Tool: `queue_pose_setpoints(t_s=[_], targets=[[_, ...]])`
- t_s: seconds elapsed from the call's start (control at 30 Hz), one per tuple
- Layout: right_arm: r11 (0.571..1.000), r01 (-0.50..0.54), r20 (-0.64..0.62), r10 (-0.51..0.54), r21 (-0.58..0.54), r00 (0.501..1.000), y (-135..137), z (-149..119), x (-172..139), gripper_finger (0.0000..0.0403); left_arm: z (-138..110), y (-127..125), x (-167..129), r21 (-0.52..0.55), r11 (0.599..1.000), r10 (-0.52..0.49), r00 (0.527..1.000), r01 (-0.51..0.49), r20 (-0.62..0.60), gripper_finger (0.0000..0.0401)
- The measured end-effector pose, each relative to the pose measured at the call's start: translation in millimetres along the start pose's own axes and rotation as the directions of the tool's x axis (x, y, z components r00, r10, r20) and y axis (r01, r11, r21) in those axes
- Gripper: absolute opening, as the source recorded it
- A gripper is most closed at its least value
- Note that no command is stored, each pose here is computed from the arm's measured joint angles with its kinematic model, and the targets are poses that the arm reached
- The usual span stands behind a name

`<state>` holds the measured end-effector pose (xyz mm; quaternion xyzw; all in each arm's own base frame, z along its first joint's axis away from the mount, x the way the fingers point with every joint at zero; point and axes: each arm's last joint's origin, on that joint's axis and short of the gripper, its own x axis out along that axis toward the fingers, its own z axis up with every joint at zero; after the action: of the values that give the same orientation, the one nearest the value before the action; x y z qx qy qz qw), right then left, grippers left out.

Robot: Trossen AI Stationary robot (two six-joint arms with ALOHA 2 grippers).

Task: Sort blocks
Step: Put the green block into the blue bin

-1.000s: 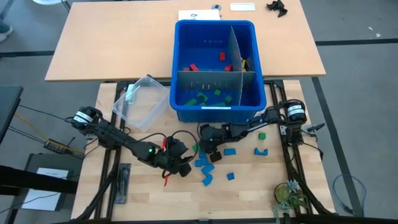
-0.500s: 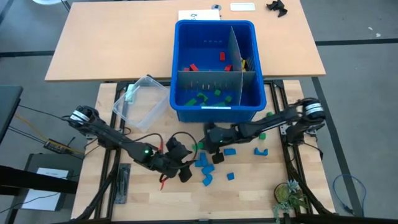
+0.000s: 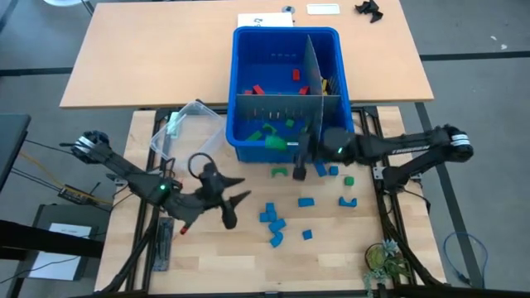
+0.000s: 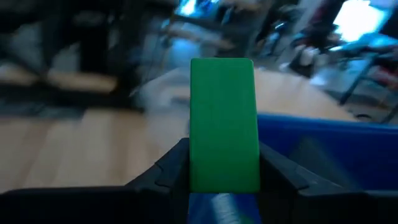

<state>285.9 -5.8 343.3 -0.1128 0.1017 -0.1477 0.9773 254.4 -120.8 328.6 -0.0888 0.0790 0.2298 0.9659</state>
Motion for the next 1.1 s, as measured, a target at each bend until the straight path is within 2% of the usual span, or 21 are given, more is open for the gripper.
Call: queue_pose_setpoints(t_s=[0.07,0.17,0.4,0.57,0.7,0.93,1.1], targets=[[0.999,0.026,0.052,-0.028,0.046,0.998,-12.6,5.4,-1.5,0.0133,0.2,2.4,2.4,0.001,0.999,0.053,0.998,-0.053,0.019,0.0202],[0.992,0.054,0.106,-0.066,0.11,0.992,-28.1,9.1,0.3,0.0133,0.8,5.8,7.1,0.0,0.997,0.08,0.997,-0.08,0.022,0.0202],[0.972,0.088,-0.01,-0.088,0.217,0.996,-49.6,-20.2,33.1,0.0133,8.3,13.5,18.8,0.004,0.994,0.105,0.993,-0.105,0.048,0.0202],[0.973,0.118,-0.072,-0.106,0.196,0.992,-54.4,-37.9,51.7,0.0133,14.4,19.7,30.5,0.036,0.999,0.022,0.999,-0.023,0.035,0.0202],[0.969,0.162,-0.107,-0.144,0.185,0.984,-63.6,-45.3,56.1,0.0138,19.2,32.8,43.5,0.043,0.998,0.054,0.998,-0.056,0.038,0.0202],[0.973,0.168,-0.108,-0.152,0.157,0.982,-67.4,-41.1,48.6,0.0206,29.4,67.3,73.2,0.081,0.994,0.073,0.996,-0.068,-0.056,0.0202],[0.981,0.183,-0.173,-0.171,0.062,0.97,-64.0,-34.2,26.7,0.0243,28.7,97.1,85.9,0.127,0.979,0.176,0.974,-0.159,-0.144,0.0202]])
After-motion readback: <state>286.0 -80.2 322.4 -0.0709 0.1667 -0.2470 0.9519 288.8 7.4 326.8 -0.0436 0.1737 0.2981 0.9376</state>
